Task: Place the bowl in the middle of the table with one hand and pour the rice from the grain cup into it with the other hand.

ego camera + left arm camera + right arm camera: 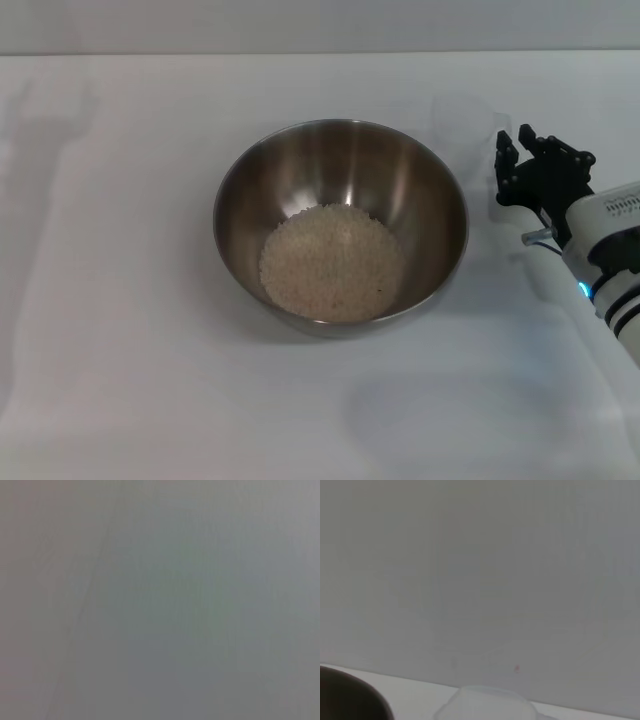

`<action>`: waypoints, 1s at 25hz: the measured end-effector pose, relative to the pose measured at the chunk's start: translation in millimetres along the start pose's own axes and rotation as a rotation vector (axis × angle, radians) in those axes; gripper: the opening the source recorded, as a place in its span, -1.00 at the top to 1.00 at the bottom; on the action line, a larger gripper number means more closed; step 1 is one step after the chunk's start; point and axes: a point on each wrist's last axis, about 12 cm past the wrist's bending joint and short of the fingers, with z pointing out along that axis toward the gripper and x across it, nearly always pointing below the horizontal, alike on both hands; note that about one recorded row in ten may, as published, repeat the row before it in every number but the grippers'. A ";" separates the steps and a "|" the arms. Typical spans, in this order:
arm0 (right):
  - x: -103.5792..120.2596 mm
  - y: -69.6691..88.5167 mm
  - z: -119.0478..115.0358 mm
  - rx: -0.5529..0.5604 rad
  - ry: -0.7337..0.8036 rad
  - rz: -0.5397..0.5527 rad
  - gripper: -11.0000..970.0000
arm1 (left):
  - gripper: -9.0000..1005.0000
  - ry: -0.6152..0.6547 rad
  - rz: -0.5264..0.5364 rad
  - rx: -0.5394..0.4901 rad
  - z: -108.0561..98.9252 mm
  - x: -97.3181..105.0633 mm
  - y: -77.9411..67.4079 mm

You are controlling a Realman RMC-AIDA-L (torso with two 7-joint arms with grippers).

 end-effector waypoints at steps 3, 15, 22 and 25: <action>0.6 2.5 -5.2 -0.012 -0.020 -0.005 0.48 | -0.62 0.003 0.001 -0.004 -2.2 0.0 1.4; -29.0 -12.0 -32.9 0.065 -0.376 -0.015 0.31 | -0.62 0.055 0.019 -0.041 -19.7 7.6 9.2; -78.1 -42.1 -12.5 0.191 -0.654 -0.038 0.09 | -0.62 0.093 0.060 -0.068 -39.8 18.7 9.3; -87.5 -48.5 -6.2 0.224 -0.688 -0.046 -0.07 | -0.62 0.102 0.079 -0.075 -46.2 21.4 8.7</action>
